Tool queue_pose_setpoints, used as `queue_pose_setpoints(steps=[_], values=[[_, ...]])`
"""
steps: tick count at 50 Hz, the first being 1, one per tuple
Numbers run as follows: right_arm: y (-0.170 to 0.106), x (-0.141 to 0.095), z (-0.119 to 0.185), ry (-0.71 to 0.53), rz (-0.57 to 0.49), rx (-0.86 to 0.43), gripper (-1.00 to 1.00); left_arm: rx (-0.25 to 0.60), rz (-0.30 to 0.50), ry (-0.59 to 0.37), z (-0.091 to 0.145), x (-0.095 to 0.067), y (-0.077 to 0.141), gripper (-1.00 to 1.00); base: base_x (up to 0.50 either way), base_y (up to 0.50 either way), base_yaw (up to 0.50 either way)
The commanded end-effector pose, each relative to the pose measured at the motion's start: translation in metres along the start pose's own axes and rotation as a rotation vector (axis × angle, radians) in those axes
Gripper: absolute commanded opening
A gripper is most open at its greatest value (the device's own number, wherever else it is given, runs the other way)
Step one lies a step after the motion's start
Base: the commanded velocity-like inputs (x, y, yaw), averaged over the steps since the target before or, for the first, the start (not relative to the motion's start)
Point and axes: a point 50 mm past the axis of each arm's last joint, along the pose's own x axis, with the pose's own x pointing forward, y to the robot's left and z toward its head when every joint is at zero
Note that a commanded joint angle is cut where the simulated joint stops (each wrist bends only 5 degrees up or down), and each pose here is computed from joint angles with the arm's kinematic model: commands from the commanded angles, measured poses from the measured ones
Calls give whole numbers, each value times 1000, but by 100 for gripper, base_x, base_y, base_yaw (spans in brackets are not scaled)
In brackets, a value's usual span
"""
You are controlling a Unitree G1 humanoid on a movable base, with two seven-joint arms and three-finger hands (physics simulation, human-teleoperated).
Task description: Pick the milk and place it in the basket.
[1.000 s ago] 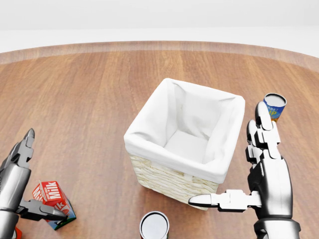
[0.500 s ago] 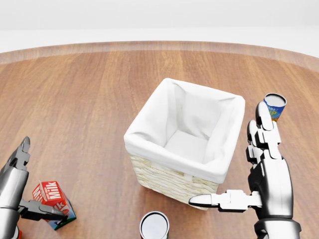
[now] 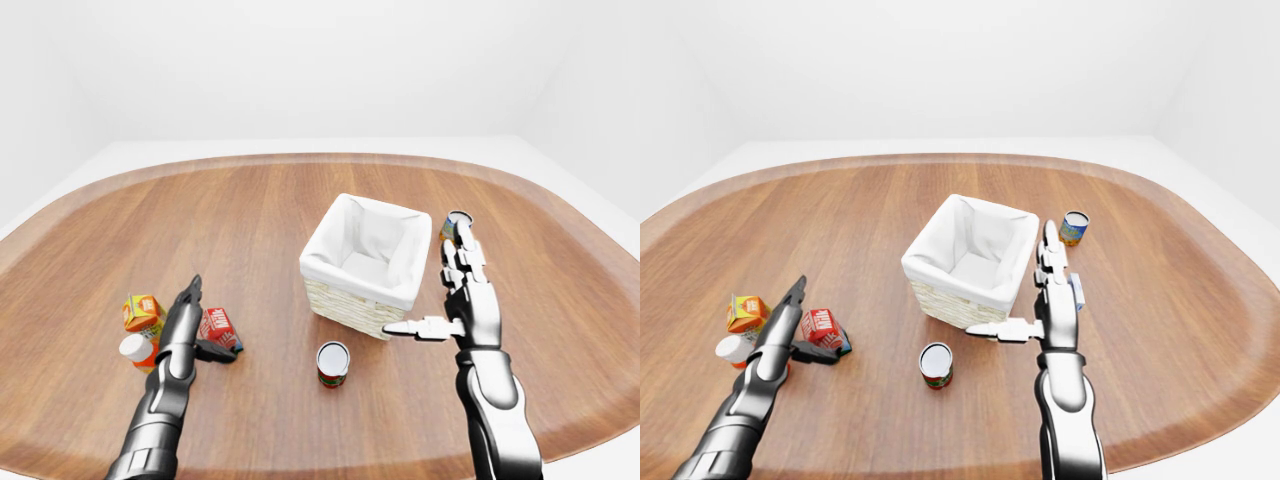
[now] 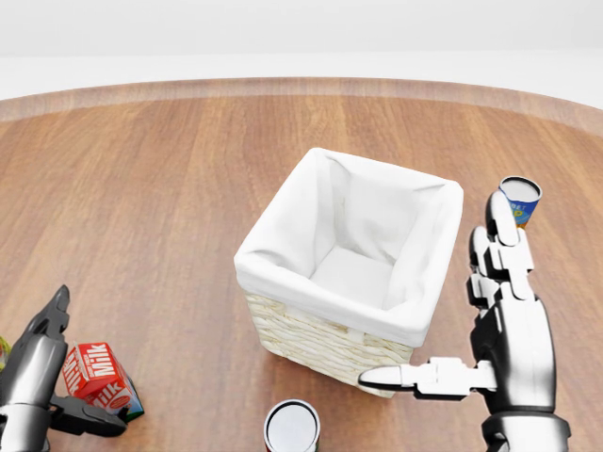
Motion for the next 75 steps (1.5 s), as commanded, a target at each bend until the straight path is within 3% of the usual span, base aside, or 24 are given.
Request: queue_pose_setpoints(steps=[1, 3, 4, 5, 18, 25, 37, 41, 57, 75], values=[[-1, 0, 1, -3, -6, 1, 100, 16, -64, 78, -12, 2, -19, 100, 0, 0, 0], [-1, 0, 1, -4, -6, 2, 100, 24, -68, 104, -16, 3, -22, 67, 0, 0, 0], [-1, 0, 1, -5, -7, 1, 100, 32, -80, 120, -19, 3, -24, -62, 0, 0, 0], [-1, 0, 1, -6, -7, 1, 100, 30, -91, 131, -21, 2, -26, -100, 0, 0, 0], [-1, 1, 2, -8, -9, 2, 100, 46, -114, 164, -25, 2, -34, -100, 0, 0, 0], [-1, 1, 0, -1, -7, 3, 100, 13, -93, 94, -9, 9, -23, -100, 0, 0, 0], [1, 0, -3, 11, 0, -1, 100, -20, -34, -87, 42, 29, 15, -100, 0, 0, 0], [0, 0, -3, 11, -1, -1, 100, -24, -18, -95, 44, 31, 19, -100, 0, 0, 0], [0, 0, -4, 19, 1, -4, 100, -10, -3, -257, 76, 21, 41, -100, 0, 0, 0], [1, 0, -3, 14, 3, -6, 100, 29, 31, -462, 120, -1, 76, -100, 0, 0, 0]])
